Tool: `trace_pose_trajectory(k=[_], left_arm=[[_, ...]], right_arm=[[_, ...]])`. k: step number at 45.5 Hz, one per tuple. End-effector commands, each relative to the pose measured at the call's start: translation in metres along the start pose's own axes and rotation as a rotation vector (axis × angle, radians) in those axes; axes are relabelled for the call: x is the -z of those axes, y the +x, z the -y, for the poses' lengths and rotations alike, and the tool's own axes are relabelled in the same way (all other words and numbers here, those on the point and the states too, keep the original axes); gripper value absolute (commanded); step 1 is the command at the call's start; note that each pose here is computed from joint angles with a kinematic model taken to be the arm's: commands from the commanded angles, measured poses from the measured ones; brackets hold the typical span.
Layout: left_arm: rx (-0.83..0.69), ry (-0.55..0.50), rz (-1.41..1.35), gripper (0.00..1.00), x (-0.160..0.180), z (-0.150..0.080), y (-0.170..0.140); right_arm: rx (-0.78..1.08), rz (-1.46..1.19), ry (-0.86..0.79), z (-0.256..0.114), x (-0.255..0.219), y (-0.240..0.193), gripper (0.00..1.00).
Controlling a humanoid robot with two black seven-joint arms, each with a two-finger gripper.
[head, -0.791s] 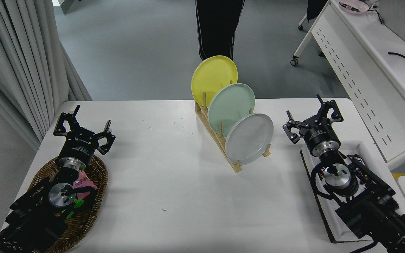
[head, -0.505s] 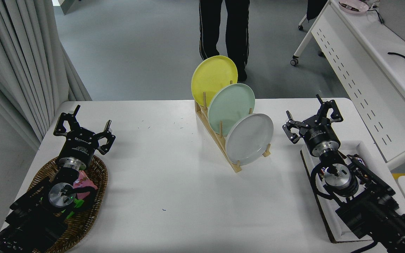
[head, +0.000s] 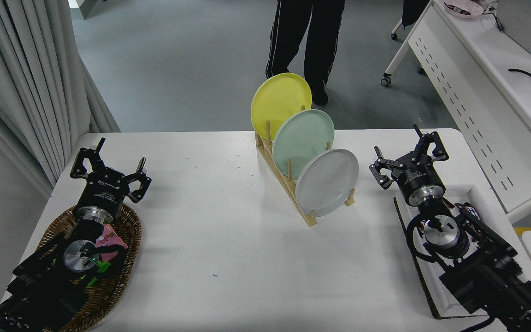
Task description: Place the plate on the table
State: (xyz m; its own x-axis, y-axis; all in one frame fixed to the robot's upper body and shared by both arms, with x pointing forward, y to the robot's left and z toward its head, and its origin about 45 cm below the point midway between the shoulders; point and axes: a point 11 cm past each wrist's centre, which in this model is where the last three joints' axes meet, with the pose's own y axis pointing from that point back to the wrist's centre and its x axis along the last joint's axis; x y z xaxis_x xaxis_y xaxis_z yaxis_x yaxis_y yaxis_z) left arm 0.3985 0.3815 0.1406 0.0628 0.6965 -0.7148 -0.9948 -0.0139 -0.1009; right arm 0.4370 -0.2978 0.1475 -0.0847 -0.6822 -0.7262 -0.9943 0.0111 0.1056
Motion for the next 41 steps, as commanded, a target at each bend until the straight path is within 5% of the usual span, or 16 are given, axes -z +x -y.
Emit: trace_pose_trajectory(k=[1, 16, 41], left_arm=[[0.000, 0.000, 0.000, 1.00, 0.000, 0.000, 0.000], [0.000, 0.000, 0.000, 1.00, 0.000, 0.000, 0.000], [0.000, 0.000, 0.000, 1.00, 0.000, 0.000, 0.000]], right_arm=[[-0.026, -0.010, 0.000, 0.000, 0.000, 0.008, 1.00], [-0.031, -0.043, -0.014, -0.001, 0.002, 0.011, 1.00], [0.135, -0.474, -0.253, 0.012, 0.003, -0.030, 1.00]])
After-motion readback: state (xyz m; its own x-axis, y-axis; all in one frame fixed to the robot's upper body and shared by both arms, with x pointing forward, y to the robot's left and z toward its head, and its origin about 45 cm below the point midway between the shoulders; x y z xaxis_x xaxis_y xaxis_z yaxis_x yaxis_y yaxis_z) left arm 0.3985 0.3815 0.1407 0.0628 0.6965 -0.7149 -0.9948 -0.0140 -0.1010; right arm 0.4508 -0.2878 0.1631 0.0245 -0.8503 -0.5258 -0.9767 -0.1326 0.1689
